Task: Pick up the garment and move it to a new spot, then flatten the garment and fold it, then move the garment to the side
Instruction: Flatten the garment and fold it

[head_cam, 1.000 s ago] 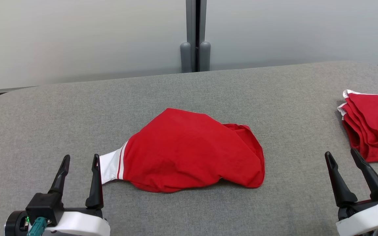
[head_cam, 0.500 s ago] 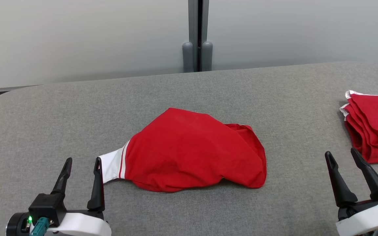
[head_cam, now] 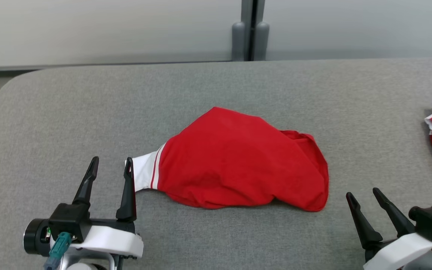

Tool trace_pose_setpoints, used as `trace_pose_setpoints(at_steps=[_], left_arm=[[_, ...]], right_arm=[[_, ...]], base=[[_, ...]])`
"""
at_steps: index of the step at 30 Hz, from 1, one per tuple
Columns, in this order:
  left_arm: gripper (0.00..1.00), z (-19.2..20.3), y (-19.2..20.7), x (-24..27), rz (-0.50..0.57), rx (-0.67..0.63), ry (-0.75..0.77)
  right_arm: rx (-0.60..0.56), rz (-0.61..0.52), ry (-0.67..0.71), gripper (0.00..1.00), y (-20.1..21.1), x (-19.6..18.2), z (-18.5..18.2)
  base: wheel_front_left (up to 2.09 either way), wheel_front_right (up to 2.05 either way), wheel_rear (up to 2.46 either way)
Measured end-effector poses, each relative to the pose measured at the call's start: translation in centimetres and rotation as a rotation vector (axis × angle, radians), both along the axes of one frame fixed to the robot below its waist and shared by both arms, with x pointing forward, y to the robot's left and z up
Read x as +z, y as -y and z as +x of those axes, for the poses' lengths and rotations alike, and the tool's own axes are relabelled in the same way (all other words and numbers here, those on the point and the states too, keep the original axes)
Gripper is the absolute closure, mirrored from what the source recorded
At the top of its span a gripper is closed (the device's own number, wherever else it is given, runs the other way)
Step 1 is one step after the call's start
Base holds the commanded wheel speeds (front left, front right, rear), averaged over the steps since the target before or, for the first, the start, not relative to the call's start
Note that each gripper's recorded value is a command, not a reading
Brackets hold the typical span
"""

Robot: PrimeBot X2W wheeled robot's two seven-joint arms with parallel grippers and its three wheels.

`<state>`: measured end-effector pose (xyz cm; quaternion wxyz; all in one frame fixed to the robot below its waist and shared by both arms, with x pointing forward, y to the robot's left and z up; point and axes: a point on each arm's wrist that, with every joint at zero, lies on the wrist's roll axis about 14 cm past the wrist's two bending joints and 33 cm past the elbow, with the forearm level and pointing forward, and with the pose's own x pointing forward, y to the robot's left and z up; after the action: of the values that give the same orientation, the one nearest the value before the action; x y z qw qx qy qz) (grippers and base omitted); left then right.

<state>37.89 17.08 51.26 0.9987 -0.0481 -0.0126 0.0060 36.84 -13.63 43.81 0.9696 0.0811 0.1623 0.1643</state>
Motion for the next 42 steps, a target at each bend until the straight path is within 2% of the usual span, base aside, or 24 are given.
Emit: trace_pose_setpoints(at_steps=[9,10,11,13,18,26,38,39,40,42], left_arm=[[0.00,1.4,-0.5,-1.5,-0.008,0.027,-0.023],[0.00,1.5,-0.6,-1.7,-0.008,0.031,-0.025],[0.00,1.5,-0.6,-1.7,-0.008,0.031,-0.025],[0.00,1.8,-0.7,-1.8,-0.006,0.033,-0.026],[0.00,2.0,-0.6,-2.1,-0.005,0.032,-0.024],[0.00,2.5,0.0,-1.6,-0.004,0.009,-0.002],[0.00,2.7,0.7,-0.6,0.008,-0.020,0.024],[0.00,2.6,0.6,-0.6,0.009,-0.019,0.025],[0.00,2.5,0.6,-0.5,0.009,-0.018,0.027],[0.00,2.1,0.6,-0.4,0.010,-0.021,0.025]], right_arm=[[0.066,-0.003,-0.187,0.00,-2.3,-6.5,0.7],[0.070,0.005,-0.201,0.12,-2.6,-6.9,0.7],[0.070,0.005,-0.201,0.60,-2.6,-6.9,0.7],[0.073,0.010,-0.203,1.00,-2.9,-7.2,1.1],[0.052,0.029,-0.155,1.00,-2.2,-6.4,1.7],[-0.012,0.038,-0.004,1.00,0.6,-2.5,3.4],[-0.039,0.009,0.202,0.99,1.9,3.7,4.2],[-0.046,-0.001,0.225,0.66,2.2,4.4,4.3],[-0.054,-0.012,0.250,0.02,2.6,5.1,4.3],[-0.072,-0.033,0.292,0.00,3.3,6.7,4.4]], base=[[0.00,0.00,0.00],[0.00,0.00,0.00],[0.00,0.00,0.00],[0.00,0.00,0.00],[0.00,0.00,0.00],[0.00,0.00,0.00],[0.00,0.00,0.00],[0.00,0.00,0.00],[0.00,0.00,0.00],[0.00,0.00,0.00]])
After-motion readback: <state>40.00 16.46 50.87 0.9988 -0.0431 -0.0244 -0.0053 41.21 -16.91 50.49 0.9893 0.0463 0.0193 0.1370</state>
